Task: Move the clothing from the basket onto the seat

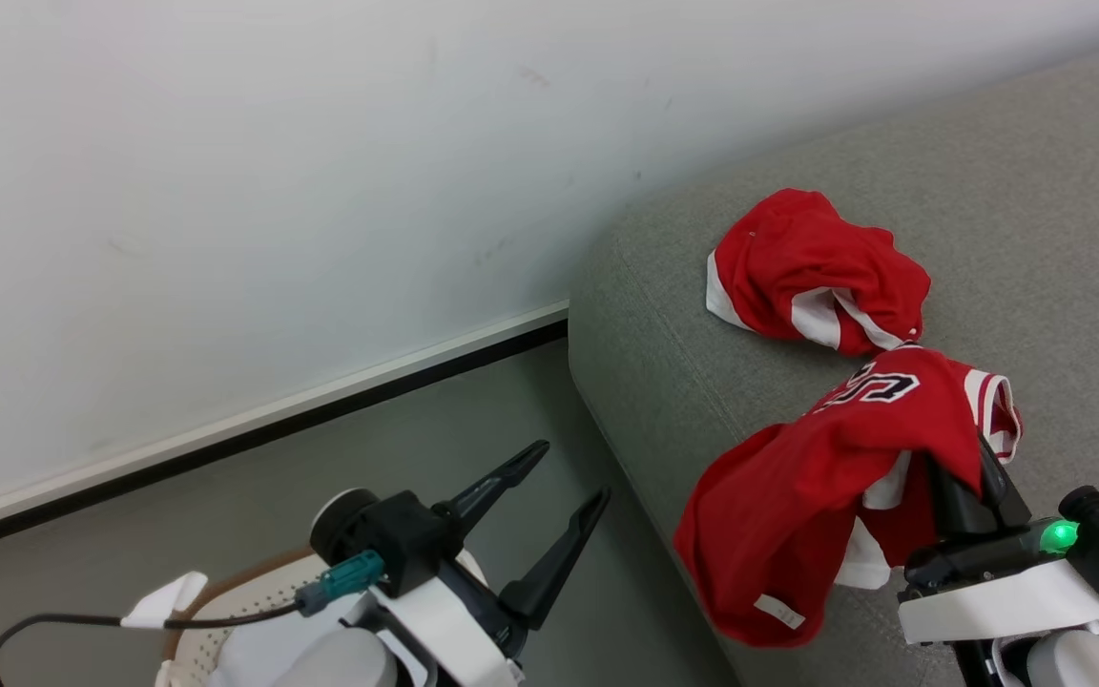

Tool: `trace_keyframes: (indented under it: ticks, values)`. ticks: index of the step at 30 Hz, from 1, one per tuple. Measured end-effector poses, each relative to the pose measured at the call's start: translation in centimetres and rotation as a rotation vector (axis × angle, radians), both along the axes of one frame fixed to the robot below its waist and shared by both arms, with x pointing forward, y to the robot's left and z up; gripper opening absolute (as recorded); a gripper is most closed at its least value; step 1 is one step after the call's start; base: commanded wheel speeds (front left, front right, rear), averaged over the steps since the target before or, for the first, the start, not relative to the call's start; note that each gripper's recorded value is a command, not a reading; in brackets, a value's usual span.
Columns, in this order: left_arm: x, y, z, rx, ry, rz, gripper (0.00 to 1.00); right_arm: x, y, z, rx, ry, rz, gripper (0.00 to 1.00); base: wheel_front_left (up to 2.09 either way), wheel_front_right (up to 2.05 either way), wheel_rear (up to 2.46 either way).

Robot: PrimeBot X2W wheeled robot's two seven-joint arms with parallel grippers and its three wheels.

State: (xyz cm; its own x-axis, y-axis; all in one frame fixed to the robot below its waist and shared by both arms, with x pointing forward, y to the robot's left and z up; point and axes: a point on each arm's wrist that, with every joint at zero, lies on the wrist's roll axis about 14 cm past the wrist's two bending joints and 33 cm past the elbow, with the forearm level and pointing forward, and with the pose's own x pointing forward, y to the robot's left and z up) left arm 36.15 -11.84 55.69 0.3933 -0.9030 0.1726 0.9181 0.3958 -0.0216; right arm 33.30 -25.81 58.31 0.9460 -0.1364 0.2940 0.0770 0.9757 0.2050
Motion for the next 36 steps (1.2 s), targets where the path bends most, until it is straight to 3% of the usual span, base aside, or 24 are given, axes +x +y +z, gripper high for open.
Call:
trace_keyframes:
  ticks: [7, 19, 23, 29, 35, 36]
  values:
    - [0.6, -0.1, -1.3, 0.006, 0.019, -0.029, 1.0, 1.4, -2.2, 1.2, -0.007, -0.023, -0.048, 0.0, 0.0, 0.0, 0.0]
    - [6.0, 4.5, -6.8, 0.066, 0.09, 0.006, 1.0, 10.2, -9.5, 7.0, -0.101, -0.127, -0.187, 0.0, 0.0, 0.0, 0.0]
    - [7.5, 6.0, -8.8, 0.073, 0.129, 0.029, 1.0, 12.5, -12.8, 6.5, -0.134, -0.083, -0.28, 0.0, 0.0, 0.0, 0.0]
    - [9.1, 8.4, -11.5, 0.091, 0.185, 0.081, 1.0, 15.5, -16.5, 0.7, -0.143, 0.119, -0.392, 0.0, 0.0, 0.0, 0.0]
    - [9.9, 10.8, -13.2, 0.122, 0.217, 0.133, 1.0, 16.7, -16.8, -10.4, -0.161, 0.528, -0.38, 0.02, 0.0, 0.0, 0.0]
    - [9.9, 11.0, -13.4, 0.126, 0.22, 0.139, 1.0, 16.6, -16.7, -11.7, -0.147, 0.582, -0.375, 0.28, 0.0, 0.0, 0.0]
